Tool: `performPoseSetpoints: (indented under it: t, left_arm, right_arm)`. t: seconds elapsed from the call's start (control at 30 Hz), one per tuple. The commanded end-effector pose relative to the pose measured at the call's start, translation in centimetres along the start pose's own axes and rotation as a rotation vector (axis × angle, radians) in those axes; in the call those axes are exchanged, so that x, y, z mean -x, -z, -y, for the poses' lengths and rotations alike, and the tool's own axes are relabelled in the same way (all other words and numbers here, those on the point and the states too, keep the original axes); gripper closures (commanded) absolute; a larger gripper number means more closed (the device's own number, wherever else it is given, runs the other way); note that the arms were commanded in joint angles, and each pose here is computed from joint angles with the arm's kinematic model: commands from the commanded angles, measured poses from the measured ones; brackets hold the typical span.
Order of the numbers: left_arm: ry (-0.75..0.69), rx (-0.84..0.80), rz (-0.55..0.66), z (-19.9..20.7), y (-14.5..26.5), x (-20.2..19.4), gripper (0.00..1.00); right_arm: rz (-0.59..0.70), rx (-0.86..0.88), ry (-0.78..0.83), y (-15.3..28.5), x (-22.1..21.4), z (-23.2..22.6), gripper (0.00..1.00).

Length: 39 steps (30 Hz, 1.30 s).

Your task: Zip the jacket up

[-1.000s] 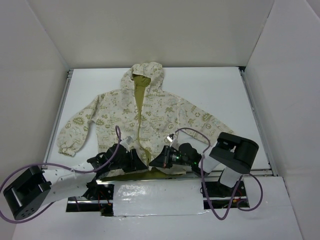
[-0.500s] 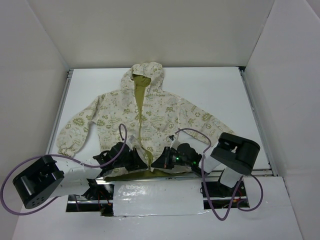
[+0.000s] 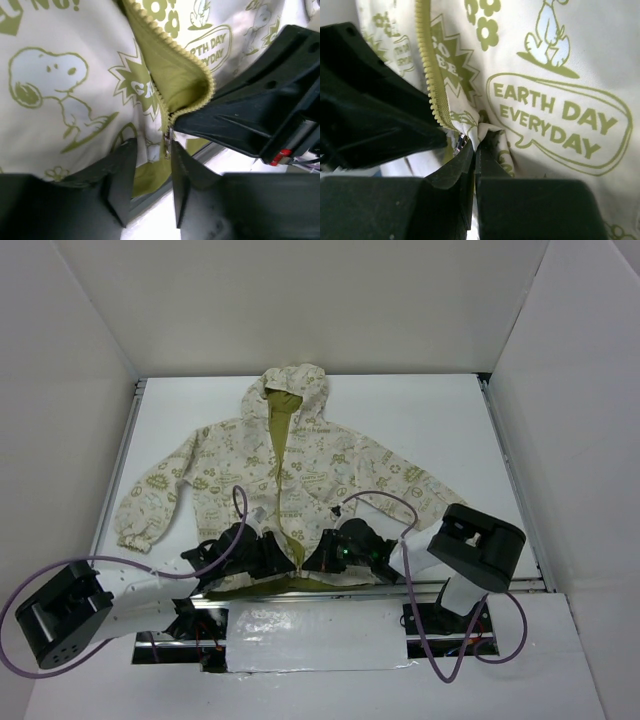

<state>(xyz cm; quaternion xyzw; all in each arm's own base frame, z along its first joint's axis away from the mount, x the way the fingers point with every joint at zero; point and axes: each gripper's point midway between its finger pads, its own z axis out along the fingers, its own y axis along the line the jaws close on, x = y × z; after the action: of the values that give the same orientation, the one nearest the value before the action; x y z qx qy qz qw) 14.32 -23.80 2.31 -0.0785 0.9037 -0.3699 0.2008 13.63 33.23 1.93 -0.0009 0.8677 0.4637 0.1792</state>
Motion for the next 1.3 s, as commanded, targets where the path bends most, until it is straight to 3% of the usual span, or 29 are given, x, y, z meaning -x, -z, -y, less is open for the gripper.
performPoseSetpoints:
  t: [0.0, 0.17, 0.37, 0.5, 0.53, 0.7, 0.83, 0.9, 1.0, 1.17, 1.27]
  left_arm:
    - [-0.027, 0.12, 0.004, -3.5, 0.5, -0.7, 0.52]
    - [-0.043, 0.03, 0.004, -2.2, 0.5, -0.9, 0.53]
    - [-0.049, 0.0, -0.026, -1.9, 0.2, -1.4, 0.6]
    - [-0.049, -0.017, -0.048, -1.6, -0.2, -1.7, 0.62]
    - [-0.051, -0.021, -0.051, -1.5, -0.4, -1.8, 0.64]
    - [-0.048, -0.011, -0.079, -1.7, -1.0, -2.1, 0.94]
    - [-0.055, -0.01, -0.079, -1.5, -0.8, -2.0, 0.94]
    - [-0.063, -0.01, -0.064, -1.4, -0.7, -1.7, 0.84]
    - [-0.083, -0.029, -0.027, -0.7, 0.0, -0.9, 0.79]
    - [-0.117, -0.074, 0.051, 0.5, 1.4, 0.5, 0.96]
    - [-0.128, -0.083, 0.066, 0.5, 1.8, 0.6, 0.96]
  right_arm:
    - [-0.022, -0.141, 0.032, -0.7, -0.1, 2.6, 0.93]
    - [-0.055, -0.126, 0.059, -1.5, -0.2, 2.0, 0.85]
    - [-0.077, -0.078, 0.085, -1.6, -0.4, 1.1, 0.73]
    - [-0.084, -0.07, 0.091, -1.7, -0.5, 0.8, 0.73]
    - [-0.089, -0.065, 0.093, -1.8, -0.5, 0.7, 0.74]
    - [-0.1, -0.084, 0.085, -2.0, -0.8, 1.3, 0.74]
    - [-0.103, -0.106, 0.083, -2.1, -0.8, 1.8, 0.74]
    - [-0.1, -0.114, 0.079, -2.2, -0.6, 1.9, 0.74]
    - [-0.102, -0.11, 0.077, -2.4, -0.5, 1.9, 0.74]
    - [-0.101, -0.098, 0.068, -2.4, -0.2, 1.8, 0.75]
    - [-0.104, -0.086, 0.071, -2.3, -0.2, 1.5, 0.75]
